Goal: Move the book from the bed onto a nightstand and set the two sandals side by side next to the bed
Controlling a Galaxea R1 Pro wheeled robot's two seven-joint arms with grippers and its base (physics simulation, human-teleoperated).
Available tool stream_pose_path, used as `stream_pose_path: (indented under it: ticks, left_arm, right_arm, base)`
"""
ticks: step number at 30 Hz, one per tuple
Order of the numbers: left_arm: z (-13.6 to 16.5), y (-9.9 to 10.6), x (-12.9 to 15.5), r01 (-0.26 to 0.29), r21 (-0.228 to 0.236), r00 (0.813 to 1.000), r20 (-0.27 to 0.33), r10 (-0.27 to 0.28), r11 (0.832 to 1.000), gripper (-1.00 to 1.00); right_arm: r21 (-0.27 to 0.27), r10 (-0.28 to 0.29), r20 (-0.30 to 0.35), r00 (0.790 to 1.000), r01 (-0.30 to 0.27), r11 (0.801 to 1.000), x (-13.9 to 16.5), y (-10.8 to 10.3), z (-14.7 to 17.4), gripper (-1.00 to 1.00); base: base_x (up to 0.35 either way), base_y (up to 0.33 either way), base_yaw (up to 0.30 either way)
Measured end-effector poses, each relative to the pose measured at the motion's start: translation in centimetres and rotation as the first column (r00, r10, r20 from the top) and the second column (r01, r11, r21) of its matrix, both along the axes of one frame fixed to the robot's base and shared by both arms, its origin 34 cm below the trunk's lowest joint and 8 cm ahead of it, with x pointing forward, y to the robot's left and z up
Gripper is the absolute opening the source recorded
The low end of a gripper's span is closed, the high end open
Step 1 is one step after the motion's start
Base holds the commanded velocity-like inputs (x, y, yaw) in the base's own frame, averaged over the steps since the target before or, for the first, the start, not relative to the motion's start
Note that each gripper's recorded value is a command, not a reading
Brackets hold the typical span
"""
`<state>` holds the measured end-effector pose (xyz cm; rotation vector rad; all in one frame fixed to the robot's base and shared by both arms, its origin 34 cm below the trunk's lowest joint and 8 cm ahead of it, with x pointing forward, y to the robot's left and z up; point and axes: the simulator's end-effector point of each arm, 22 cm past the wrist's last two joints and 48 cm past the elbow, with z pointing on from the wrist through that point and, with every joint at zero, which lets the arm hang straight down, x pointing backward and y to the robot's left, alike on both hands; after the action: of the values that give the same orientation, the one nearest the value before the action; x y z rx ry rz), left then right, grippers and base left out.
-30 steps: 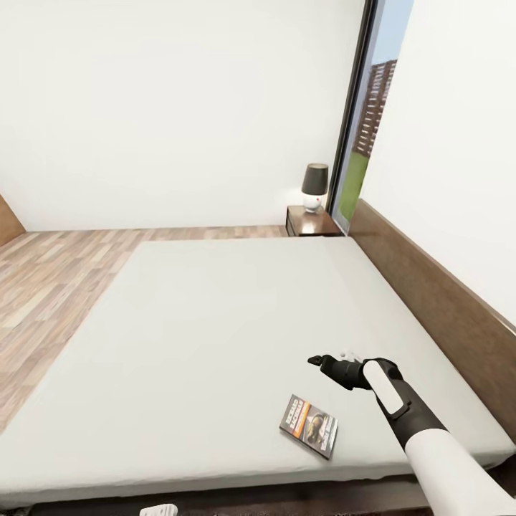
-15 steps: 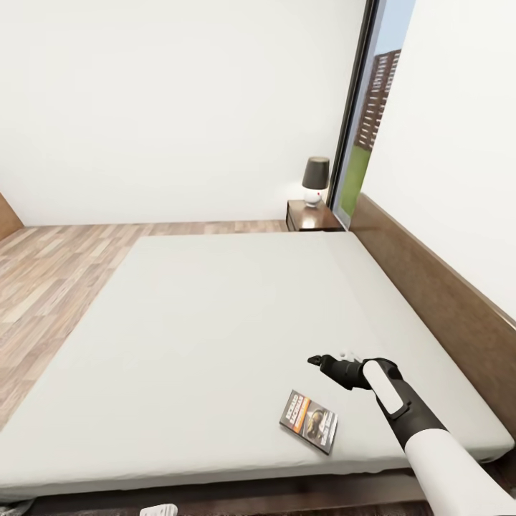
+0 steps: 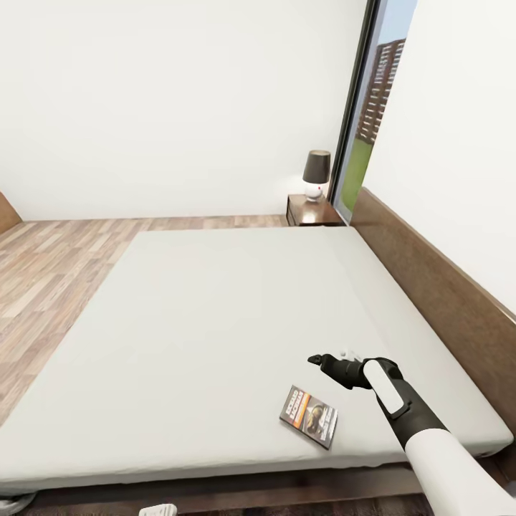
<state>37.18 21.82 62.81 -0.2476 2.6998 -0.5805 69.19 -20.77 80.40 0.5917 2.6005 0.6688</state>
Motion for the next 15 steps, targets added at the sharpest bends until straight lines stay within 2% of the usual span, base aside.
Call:
stream_pose_path:
  ticks: [15]
  left_arm:
    - [-0.6,0.0,-0.9,0.002,0.002,1.000,-0.023,-0.002,1.000,1.00]
  right_arm:
    - [0.002,0.003,-0.029,1.000,-0.002,1.000,-0.6,0.2,-1.5,1.00]
  base:
    - [0.000,0.000,0.000]
